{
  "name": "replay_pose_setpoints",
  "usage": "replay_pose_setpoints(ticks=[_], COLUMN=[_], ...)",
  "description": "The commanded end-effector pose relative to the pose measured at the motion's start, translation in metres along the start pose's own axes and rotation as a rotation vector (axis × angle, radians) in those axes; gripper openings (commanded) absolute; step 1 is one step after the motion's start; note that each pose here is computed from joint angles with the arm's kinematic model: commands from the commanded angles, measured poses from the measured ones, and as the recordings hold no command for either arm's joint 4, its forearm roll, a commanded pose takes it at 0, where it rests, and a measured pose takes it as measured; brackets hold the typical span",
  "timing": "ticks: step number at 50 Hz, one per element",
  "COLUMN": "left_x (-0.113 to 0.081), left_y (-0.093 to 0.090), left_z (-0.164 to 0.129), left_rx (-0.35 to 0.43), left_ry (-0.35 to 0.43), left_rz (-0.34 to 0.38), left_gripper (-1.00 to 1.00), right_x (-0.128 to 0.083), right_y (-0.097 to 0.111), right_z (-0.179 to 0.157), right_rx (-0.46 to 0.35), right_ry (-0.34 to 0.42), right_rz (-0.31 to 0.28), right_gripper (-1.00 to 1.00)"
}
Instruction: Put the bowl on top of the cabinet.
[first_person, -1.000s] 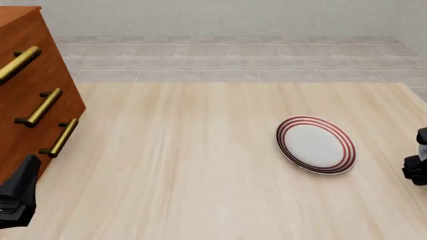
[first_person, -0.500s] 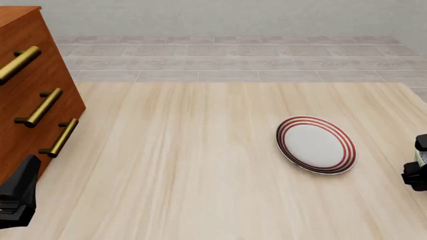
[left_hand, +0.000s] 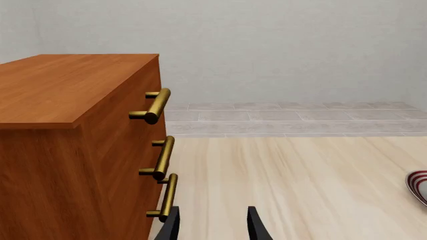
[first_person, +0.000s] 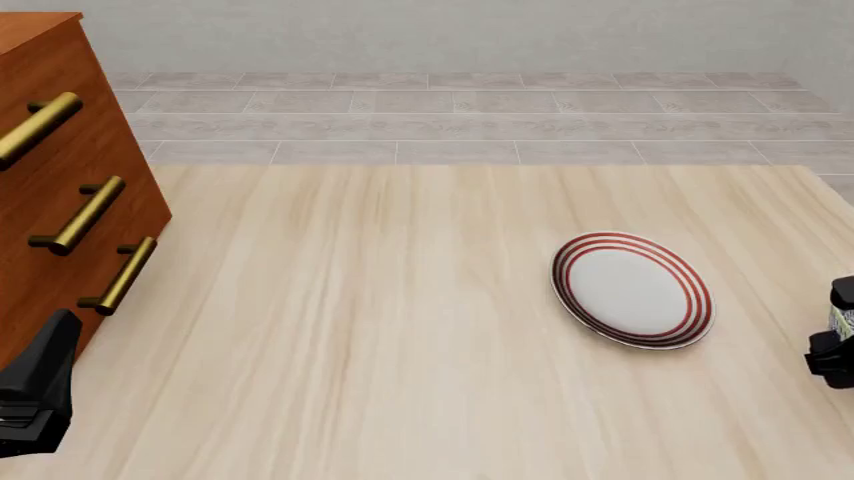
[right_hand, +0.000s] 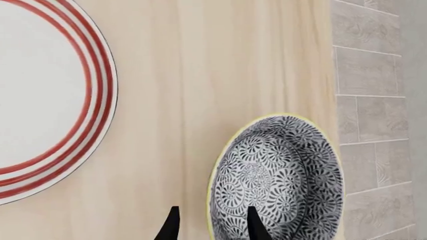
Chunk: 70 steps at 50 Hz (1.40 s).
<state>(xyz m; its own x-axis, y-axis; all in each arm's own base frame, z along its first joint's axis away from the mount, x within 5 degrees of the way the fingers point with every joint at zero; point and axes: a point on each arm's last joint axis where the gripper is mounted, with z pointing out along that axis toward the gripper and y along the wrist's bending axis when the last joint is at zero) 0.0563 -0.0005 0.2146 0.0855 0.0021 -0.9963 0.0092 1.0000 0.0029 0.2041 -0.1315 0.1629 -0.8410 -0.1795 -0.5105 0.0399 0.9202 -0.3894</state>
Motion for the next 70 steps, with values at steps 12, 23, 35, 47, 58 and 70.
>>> replay_pose_setpoints(ticks=[12,23,35,47,58,70], left_x=[0.0,0.0,0.0,0.0,0.0,0.0], left_y=[0.0,0.0,0.0,0.0,0.0,0.0], left_z=[0.0,0.0,0.0,0.0,0.0,0.0], left_rx=[0.0,0.0,0.0,0.0,0.0,0.0], left_ry=[0.0,0.0,0.0,0.0,0.0,0.0], left_rz=[0.0,0.0,0.0,0.0,0.0,0.0], left_gripper=[1.0,1.0,1.0,1.0,1.0,1.0], right_x=[0.0,-0.003,-0.011,-0.021,-0.03,-0.034], right_y=[0.003,0.004,0.005,0.021,0.037,0.06], right_z=[0.002,-0.01,-0.035,-0.072,-0.11,-0.147], right_rx=[-0.004,0.0,0.009,-0.015,-0.032,-0.08], right_ry=[-0.003,-0.022,-0.064,-0.144,-0.269,-0.448], right_rz=[-0.01,-0.021,-0.053,-0.112,-0.218,-0.348], right_gripper=[-1.0,-1.0,-1.0,-1.0,-1.0,-1.0])
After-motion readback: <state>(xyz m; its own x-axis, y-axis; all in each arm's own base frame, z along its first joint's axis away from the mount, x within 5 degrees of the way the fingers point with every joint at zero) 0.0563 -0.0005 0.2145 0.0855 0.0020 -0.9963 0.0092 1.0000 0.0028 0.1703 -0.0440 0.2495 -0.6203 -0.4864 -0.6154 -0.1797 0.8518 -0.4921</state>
